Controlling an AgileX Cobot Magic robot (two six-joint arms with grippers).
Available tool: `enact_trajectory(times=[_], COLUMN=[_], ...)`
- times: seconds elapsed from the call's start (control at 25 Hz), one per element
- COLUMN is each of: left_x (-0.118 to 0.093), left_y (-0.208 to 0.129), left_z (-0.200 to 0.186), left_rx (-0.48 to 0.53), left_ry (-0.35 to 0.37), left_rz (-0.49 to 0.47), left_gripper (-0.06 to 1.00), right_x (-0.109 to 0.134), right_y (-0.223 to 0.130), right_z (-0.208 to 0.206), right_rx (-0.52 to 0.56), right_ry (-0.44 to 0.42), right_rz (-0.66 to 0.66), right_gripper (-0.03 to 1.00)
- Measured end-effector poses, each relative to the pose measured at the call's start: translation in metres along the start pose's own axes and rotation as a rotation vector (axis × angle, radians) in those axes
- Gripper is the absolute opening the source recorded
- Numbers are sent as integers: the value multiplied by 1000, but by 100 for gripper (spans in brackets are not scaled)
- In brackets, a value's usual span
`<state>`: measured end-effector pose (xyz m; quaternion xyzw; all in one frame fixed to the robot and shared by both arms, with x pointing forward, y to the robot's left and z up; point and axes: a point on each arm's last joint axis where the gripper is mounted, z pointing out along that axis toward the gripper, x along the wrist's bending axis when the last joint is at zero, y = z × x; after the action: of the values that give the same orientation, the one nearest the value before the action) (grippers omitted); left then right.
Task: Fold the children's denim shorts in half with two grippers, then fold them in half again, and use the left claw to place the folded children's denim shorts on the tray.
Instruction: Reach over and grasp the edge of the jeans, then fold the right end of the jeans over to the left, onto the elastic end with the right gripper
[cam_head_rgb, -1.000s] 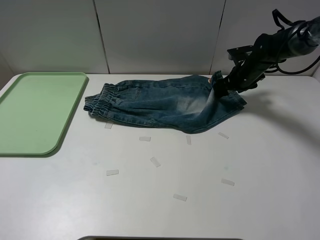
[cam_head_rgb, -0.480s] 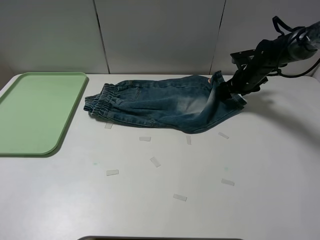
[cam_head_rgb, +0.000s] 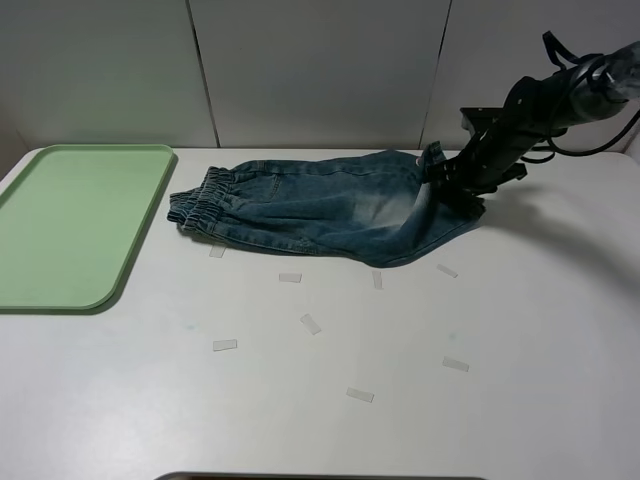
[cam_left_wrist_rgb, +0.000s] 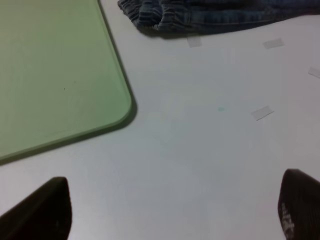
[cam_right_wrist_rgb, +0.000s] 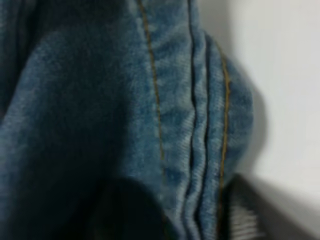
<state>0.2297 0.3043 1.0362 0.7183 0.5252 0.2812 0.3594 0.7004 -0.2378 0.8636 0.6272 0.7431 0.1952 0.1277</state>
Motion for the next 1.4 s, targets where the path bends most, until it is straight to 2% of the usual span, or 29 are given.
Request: enact_trajectory(times=[0.08, 0.12, 0.32, 0.48, 0.72, 0.92, 1.04, 1.12, 1.4], left_x=[0, 0, 0, 0, 0, 0, 0, 0, 0], left_y=[0, 0, 0, -1, -1, -1, -1, -1, -1], left_z=[0, 0, 0, 1, 1, 1, 1, 1, 1], left_rx=[0, 0, 1, 3, 3, 3, 3, 3, 4], left_ry=[0, 0, 0, 0, 0, 0, 0, 0, 0], left_rz=[0, 0, 0, 0, 0, 0, 0, 0, 0], left_gripper=[82, 82, 82, 82, 82, 82, 82, 82, 82], right_x=[4, 5, 2, 0, -16, -20, -9, 7, 80], right_y=[0, 0, 2, 12, 32, 40, 42, 42, 30], right_z=[0, 0, -9, -35, -93, -131, -146, -152, -152], right_rx=[2, 4, 21, 8, -68, -100, -109, -114, -69], right_ry=[4, 0, -42, -106, -287, -394, -407, -389, -241], right_rz=[-2, -18, -117, -187, -317, -346, -358, -373, -399], right_gripper=[3, 0, 0, 0, 0, 0, 0, 0, 0])
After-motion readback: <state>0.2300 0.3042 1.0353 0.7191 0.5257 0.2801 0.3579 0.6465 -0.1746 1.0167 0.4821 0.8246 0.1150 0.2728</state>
